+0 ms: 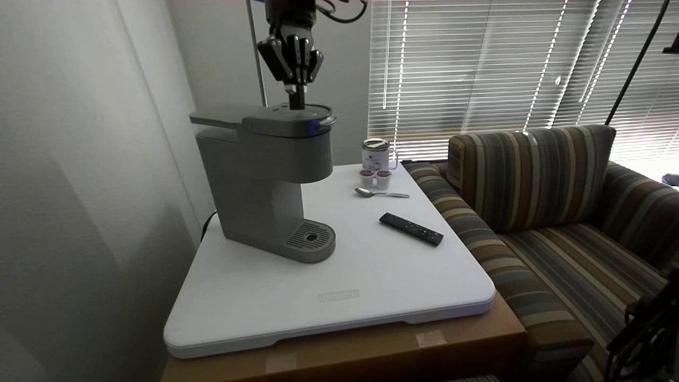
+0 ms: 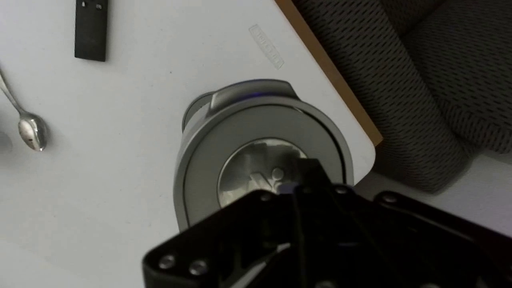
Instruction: Close the lid of the coffee maker
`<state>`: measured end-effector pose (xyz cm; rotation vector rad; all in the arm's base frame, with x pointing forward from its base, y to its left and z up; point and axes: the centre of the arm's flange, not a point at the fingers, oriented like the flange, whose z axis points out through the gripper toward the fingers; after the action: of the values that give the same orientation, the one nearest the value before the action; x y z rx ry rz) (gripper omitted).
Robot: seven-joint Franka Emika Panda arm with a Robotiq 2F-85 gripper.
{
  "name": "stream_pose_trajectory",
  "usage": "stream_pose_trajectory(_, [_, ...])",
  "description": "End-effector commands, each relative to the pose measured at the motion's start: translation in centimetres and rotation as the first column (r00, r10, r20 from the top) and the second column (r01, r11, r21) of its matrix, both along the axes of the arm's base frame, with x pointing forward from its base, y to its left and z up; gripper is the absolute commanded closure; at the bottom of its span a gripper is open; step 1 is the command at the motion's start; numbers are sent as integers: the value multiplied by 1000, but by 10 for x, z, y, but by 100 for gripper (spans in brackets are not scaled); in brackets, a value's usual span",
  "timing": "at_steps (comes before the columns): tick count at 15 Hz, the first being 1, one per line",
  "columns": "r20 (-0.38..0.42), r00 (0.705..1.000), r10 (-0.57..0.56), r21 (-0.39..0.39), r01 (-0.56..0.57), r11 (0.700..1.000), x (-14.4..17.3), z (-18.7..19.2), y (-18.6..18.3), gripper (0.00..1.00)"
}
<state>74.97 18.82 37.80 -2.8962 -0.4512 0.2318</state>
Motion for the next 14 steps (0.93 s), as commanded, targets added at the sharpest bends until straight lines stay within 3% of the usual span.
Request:
stream_pose_trajectory(1, [-6,998,-69,6,69,998,-53,-6,-16,100])
stream_pose_trajectory(3, [10,997,-78,9,78,997,-54,-3,-17,100])
stream_pose_trajectory(4, [42,999,-27,18,27,999,-50,-2,-16,100])
stream_pose_trajectory(5, [9,999,-52,-3,52,999,2,3,0,99])
stream_pose_trajectory(10, [30,999,-40,5,39,999,4,5,1,100])
stream_pose_trajectory(14, [19,986,-167,-38,168,985,-8,10,-5,100])
